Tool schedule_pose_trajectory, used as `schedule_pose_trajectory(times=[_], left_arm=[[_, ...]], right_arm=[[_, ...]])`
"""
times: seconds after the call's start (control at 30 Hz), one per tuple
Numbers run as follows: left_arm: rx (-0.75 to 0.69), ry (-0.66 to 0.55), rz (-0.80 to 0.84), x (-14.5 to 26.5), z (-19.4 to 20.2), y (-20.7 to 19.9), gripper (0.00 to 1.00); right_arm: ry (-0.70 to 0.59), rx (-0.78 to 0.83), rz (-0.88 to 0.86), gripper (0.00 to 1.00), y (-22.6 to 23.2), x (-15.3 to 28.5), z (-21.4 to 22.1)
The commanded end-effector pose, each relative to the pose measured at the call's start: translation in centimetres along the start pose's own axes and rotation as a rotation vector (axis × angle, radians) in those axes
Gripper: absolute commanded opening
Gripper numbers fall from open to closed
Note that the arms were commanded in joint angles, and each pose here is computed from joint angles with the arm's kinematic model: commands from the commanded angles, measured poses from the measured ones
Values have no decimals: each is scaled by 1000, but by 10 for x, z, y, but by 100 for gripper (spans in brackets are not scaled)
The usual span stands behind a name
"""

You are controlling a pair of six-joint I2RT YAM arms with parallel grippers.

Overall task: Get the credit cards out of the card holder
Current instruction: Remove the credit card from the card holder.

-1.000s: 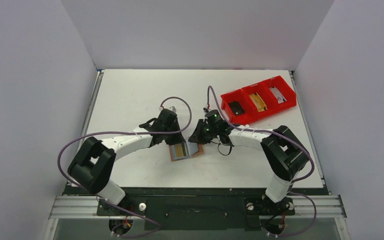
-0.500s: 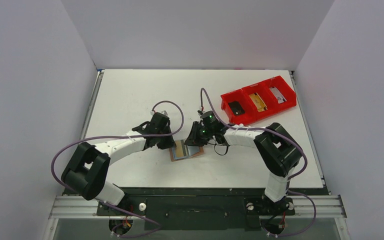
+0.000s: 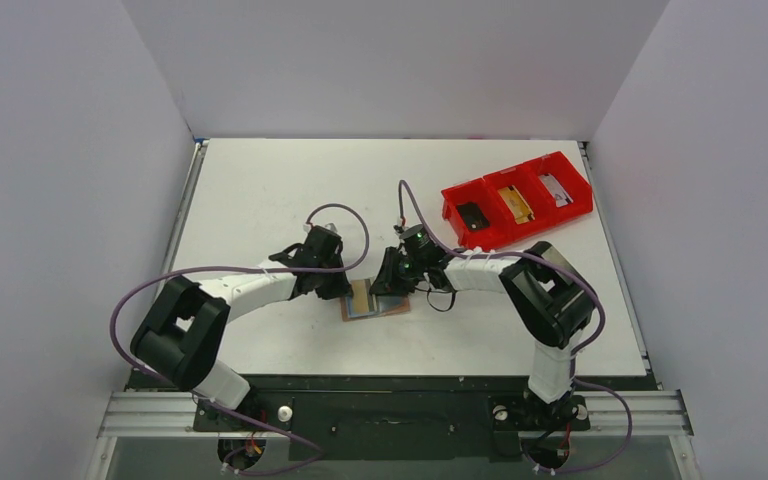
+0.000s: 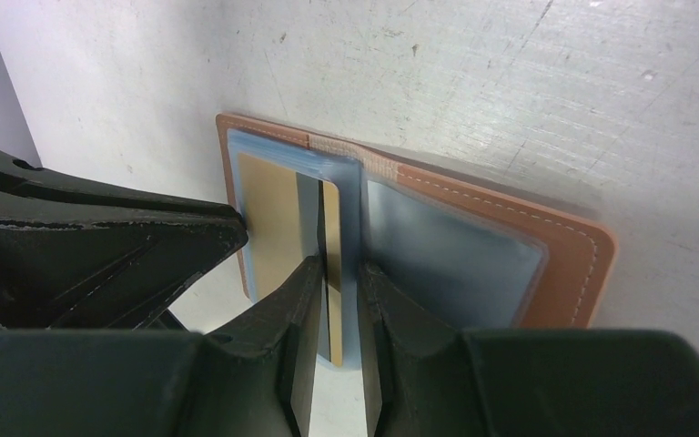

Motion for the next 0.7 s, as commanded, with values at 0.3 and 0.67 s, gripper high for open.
schedule_pose_trajectory(times=[0.3,0.67], left_arm=[[3,9,-72,-18,10,4,0],[3,19,-173,-23,15,18,0]], right_arm=[[-25,-2,-73,7,1,-8,-4],[-70,-40,-97,0,-9,-1,-7]])
Point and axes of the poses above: each gripper's point midway between its finger pads, its own x axis back along the fingers, its own y axis along the line the jaws close on, z = x × y, the point moved 10 cm from there along x, back along the fingers, and after that the axes turned 6 degrees about x, right-handed, at the moved point
